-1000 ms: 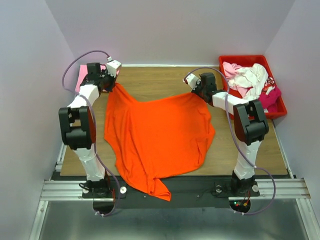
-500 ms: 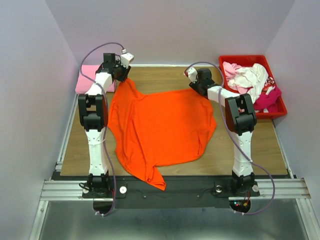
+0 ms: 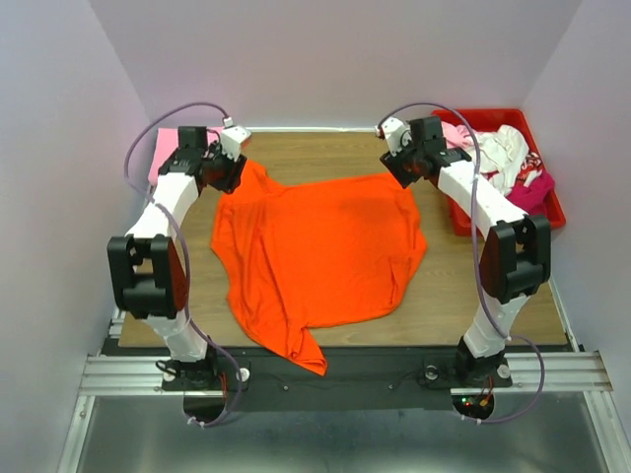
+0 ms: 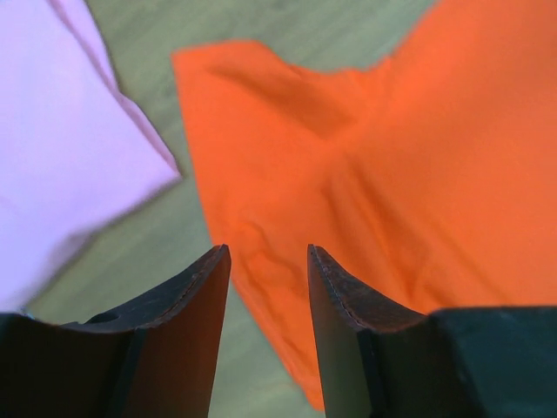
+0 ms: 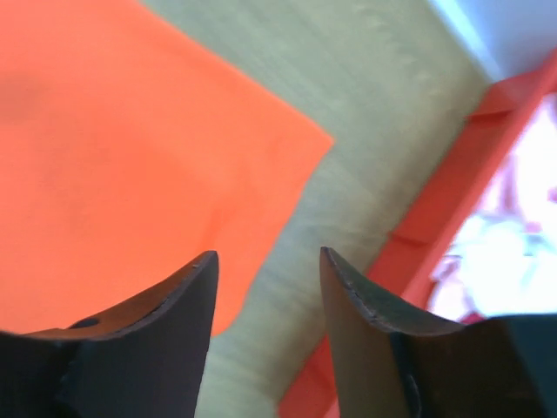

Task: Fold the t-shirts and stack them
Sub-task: Flatten the tshirt out

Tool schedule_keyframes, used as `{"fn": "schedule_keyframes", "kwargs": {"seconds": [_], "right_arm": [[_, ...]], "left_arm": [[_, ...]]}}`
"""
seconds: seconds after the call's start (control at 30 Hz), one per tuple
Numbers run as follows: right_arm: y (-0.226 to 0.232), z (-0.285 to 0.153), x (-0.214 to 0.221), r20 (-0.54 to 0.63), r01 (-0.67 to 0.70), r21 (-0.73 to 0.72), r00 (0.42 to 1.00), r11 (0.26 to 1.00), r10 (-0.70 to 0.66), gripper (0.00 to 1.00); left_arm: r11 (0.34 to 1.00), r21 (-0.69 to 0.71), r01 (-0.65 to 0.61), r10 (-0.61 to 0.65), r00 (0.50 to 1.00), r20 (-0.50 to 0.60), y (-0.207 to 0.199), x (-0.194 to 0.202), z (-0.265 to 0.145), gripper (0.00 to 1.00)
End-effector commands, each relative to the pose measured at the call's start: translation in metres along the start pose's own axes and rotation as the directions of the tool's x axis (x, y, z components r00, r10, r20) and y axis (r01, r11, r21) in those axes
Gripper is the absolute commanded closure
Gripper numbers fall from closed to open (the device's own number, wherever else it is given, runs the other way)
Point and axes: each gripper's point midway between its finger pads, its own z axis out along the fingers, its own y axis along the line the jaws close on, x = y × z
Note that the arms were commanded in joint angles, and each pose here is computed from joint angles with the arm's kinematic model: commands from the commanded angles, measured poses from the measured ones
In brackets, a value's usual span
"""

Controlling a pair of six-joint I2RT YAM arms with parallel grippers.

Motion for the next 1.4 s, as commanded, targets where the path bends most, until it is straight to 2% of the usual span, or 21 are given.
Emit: {"fn": "schedule_keyframes", "kwargs": {"seconds": [0.0,0.17,0.33,0.6,0.73,0.9,0.97,1.07,1.2,1.37], "right_arm": [[0.078,-0.011,0.065,-0.194,-0.13,-0.291,0.978,0.948,0.074,0.49],[0.109,-0.014,0.103,-0.284,-0.183,-0.354,0.955,0.917,0.081,0.55],[0.132,-0.022,0.142,-0.374,-0.216,-0.382,0.925,0.898,0.063,0.55],[0.134,-0.042,0.197,-0.471,-0.148,-0.351,0.881,0.925,-0.038,0.55],[0.115,-0.053,0.217,-0.503,-0.128,-0.311,0.863,0.942,-0.049,0.55],[0.096,-0.067,0.2,-0.457,-0.102,-0.289,0.888,0.952,-0.044,0.52],[0.09,-0.075,0.174,-0.386,-0.106,-0.292,0.922,0.95,-0.016,0.5],[0.096,-0.092,0.154,-0.337,-0.122,-0.354,0.941,0.927,-0.005,0.46],[0.11,-0.11,0.146,-0.329,-0.161,-0.425,0.944,0.891,0.013,0.43],[0.131,-0.109,0.139,-0.369,-0.265,-0.455,0.925,0.85,0.09,0.4]], "left_arm": [[0.994,0.087,0.068,-0.059,0.993,-0.104,-0.048,0.064,-0.021,0.5],[0.988,0.11,0.113,-0.093,0.98,-0.174,-0.074,0.109,-0.027,0.51],[0.982,0.112,0.154,-0.121,0.959,-0.256,-0.088,0.148,-0.023,0.51],[0.992,-0.005,0.124,-0.115,0.904,-0.411,-0.064,0.197,-0.017,0.56],[0.992,-0.063,0.112,-0.128,0.889,-0.44,-0.037,0.207,-0.027,0.57],[0.992,-0.062,0.106,-0.123,0.89,-0.439,-0.025,0.2,-0.033,0.55],[0.994,-0.04,0.105,-0.112,0.906,-0.408,-0.024,0.187,-0.034,0.54],[0.993,-0.007,0.114,-0.109,0.923,-0.368,-0.029,0.167,-0.042,0.52],[0.992,0.017,0.122,-0.111,0.94,-0.323,-0.036,0.148,-0.057,0.52],[0.99,0.035,0.134,-0.115,0.935,-0.335,-0.052,0.158,-0.07,0.52]]}}
